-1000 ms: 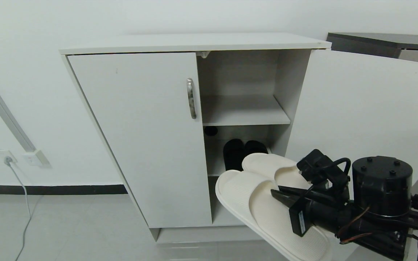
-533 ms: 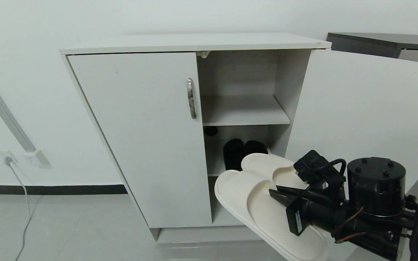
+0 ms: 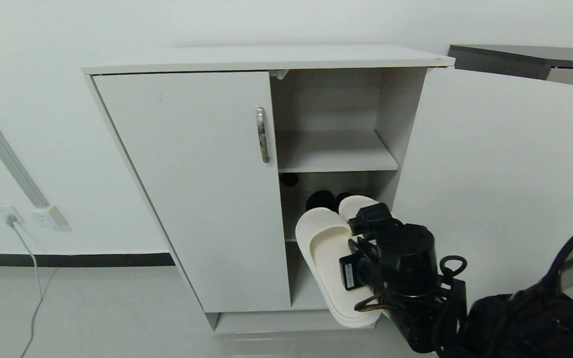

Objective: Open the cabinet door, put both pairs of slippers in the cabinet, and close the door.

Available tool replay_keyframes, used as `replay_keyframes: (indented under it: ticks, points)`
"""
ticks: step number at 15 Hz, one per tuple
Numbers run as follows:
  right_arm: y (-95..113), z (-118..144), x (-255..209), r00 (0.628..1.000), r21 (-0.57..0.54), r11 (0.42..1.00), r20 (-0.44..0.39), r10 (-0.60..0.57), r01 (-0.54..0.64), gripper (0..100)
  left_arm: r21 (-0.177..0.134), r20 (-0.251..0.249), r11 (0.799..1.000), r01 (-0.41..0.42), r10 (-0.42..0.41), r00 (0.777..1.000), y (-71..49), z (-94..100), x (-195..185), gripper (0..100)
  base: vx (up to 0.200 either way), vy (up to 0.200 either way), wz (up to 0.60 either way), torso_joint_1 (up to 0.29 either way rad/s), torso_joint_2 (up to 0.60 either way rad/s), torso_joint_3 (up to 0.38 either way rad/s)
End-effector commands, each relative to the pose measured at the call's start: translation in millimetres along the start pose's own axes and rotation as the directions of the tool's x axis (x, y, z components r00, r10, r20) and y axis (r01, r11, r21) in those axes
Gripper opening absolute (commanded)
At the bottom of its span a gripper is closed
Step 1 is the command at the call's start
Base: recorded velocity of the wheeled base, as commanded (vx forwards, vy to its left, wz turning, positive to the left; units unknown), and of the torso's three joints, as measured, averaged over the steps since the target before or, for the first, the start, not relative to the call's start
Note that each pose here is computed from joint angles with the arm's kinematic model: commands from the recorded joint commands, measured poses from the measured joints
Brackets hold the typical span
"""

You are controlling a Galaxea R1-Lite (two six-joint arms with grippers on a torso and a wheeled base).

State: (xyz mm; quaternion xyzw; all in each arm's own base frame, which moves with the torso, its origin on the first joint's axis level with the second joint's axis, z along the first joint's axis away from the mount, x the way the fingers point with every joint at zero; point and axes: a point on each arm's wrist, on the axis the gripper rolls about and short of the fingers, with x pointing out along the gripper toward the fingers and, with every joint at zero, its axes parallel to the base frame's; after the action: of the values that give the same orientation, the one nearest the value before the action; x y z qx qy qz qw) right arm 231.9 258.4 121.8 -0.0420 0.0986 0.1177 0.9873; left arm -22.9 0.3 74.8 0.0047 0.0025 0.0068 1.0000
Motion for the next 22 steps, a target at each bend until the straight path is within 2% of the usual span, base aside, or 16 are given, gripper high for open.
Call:
replay_keyframes:
  ticks: [1, 5, 9, 21, 22]
  points:
    - [17, 16, 17, 0.996, 0.046, 0.996, 0.013, -0.084, 0.083, 0, 0.0, -0.001, 1.0, 0.0, 0.0, 1.0, 0.0, 0.0, 0, 0, 0.0, 0.0, 0.0, 0.0, 0.0, 0.0]
    - [18, 61, 28, 0.98, 0.117, 0.977, 0.07, -0.186, 0.177, 0, 0.003, -0.001, 1.0, -0.002, 0.002, 1.0, 0.0, 0.0, 0, 0, 0.0, 0.0, 0.0, 0.0, 0.0, 0.0]
    - [8, 86, 26, 0.975, 0.132, 0.971, 0.081, -0.209, 0.198, 0, 0.001, -0.001, 1.0, -0.002, 0.002, 1.0, 0.0, 0.0, 0, 0, 0.0, 0.0, 0.0, 0.0, 0.0, 0.0]
    - [5, 89, 20, 0.978, 0.117, 0.975, 0.071, -0.198, 0.188, 0, 0.001, -0.001, 1.0, -0.002, 0.002, 1.0, 0.0, 0.0, 0, 0, 0.0, 0.0, 0.0, 0.0, 0.0, 0.0]
    - [5, 89, 20, 0.978, 0.117, 0.975, 0.071, -0.196, 0.187, 0, 0.001, -0.001, 1.0, -0.002, 0.002, 1.0, 0.0, 0.0, 0, 0, 0.2, 0.0, 0.0, 0.002, 0.0, 0.002]
